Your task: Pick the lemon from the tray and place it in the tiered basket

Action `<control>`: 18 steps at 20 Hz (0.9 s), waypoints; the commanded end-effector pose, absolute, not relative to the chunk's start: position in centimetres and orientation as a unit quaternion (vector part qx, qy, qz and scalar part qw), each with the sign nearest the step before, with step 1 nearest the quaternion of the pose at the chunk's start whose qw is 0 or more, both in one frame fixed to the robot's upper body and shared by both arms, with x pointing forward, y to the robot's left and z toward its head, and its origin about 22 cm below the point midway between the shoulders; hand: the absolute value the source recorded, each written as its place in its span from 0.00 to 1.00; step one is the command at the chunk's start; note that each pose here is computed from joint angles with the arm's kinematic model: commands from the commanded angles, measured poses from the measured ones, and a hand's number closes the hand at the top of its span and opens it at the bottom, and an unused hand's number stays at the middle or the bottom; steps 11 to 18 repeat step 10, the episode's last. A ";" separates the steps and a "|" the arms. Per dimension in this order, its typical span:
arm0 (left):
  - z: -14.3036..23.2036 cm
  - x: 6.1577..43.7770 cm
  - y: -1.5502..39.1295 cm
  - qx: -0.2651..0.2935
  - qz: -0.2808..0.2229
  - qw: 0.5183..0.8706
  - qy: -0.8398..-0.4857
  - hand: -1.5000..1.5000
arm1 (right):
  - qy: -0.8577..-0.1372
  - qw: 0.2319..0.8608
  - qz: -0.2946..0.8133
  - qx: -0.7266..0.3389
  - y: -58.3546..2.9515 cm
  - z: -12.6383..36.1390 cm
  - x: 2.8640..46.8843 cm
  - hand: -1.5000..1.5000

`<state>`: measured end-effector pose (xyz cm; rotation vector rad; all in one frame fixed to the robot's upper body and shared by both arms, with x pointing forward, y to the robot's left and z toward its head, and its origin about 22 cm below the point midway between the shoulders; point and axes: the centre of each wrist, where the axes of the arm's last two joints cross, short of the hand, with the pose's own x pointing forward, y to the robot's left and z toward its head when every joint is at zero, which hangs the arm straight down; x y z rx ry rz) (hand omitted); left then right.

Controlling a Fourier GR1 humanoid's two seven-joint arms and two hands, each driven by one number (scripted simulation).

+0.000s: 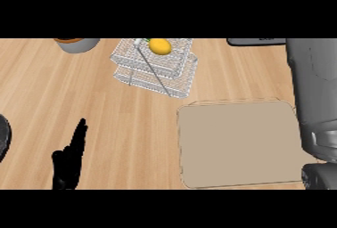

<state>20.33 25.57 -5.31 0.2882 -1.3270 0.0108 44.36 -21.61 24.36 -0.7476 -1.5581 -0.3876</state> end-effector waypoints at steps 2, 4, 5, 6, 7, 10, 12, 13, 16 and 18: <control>-5.9 18.2 26.5 0.136 0.021 0.798 -0.587 0.50 | -0.680 0.632 -0.167 -0.331 -28.6 24.9 40.2 0.00; -6.8 19.4 25.2 0.147 0.021 0.794 -0.589 0.50 | -0.681 0.633 -0.162 -0.330 -32.8 25.2 38.0 0.00; -6.2 19.5 26.4 0.140 0.025 0.796 -0.588 0.50 | -0.676 0.642 -0.149 -0.332 -33.8 24.8 36.9 0.00; -5.4 19.3 25.7 0.143 0.023 0.793 -0.591 0.50 | -0.679 0.642 -0.146 -0.326 -34.3 24.0 35.5 0.00; -6.1 19.9 25.3 0.139 0.021 0.791 -0.596 0.50 | -0.686 0.634 -0.140 -0.329 -36.5 25.4 34.1 0.00; -5.4 20.7 25.9 0.140 0.016 0.791 -0.596 0.50 | -0.688 0.642 -0.125 -0.314 -39.0 25.2 30.1 0.00; -5.4 20.7 25.9 0.140 0.016 0.791 -0.596 0.50 | -0.688 0.642 -0.125 -0.314 -39.0 25.2 30.1 0.00; -5.4 20.7 25.9 0.140 0.016 0.791 -0.596 0.50 | -0.688 0.642 -0.125 -0.314 -39.0 25.2 30.1 0.00; -5.4 20.7 25.9 0.140 0.016 0.791 -0.596 0.50 | -0.688 0.642 -0.125 -0.314 -39.0 25.2 30.1 0.00; -5.4 20.7 25.9 0.140 0.016 0.791 -0.596 0.50 | -0.688 0.642 -0.125 -0.314 -39.0 25.2 30.1 0.00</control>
